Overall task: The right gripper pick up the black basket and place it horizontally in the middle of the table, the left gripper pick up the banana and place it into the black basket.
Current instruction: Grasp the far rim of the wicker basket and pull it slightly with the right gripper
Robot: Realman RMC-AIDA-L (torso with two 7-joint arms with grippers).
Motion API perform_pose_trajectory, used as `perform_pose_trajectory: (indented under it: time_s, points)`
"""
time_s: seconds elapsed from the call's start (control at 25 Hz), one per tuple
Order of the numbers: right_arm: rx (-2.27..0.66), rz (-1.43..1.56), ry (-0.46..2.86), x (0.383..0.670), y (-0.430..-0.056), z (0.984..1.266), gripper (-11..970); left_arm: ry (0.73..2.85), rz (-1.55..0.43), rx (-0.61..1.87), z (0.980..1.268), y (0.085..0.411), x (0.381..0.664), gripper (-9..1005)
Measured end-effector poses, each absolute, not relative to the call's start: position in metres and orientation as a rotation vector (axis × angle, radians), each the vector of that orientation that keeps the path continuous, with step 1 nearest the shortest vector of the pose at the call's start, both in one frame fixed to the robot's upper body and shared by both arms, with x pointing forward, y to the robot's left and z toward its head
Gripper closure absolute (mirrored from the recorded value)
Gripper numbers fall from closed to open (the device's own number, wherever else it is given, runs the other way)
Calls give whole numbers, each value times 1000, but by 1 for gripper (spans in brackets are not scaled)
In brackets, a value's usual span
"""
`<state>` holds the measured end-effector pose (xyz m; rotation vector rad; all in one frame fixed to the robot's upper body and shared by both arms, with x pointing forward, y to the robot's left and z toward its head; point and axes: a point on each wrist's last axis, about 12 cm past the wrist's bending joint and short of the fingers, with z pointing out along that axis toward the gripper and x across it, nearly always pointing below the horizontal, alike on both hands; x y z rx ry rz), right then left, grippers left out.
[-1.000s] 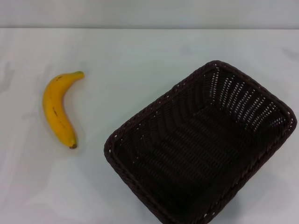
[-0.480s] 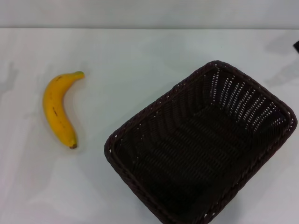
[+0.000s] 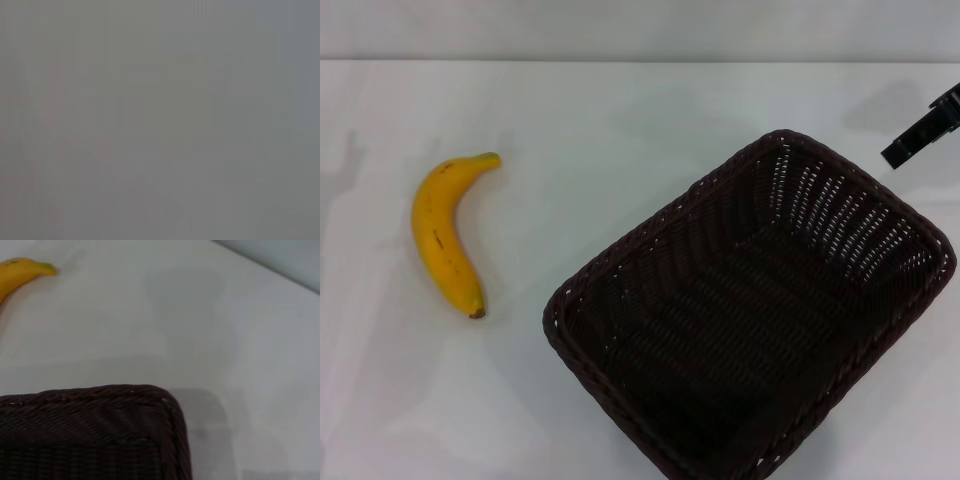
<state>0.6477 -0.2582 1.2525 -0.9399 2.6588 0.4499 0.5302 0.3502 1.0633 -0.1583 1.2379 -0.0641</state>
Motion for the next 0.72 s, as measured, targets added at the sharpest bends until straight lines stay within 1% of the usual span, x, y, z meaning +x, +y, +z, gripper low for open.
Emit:
perform_pose_trajectory:
  time_s: [0.4, 0.72]
  points:
    - [-873, 467, 2723, 652, -243, 1239, 198, 1248, -53, -160, 1063, 353, 531, 126]
    - [-925, 500, 2769, 648, -225, 1225, 199, 1247, -46, -149, 1065, 353, 534, 125]
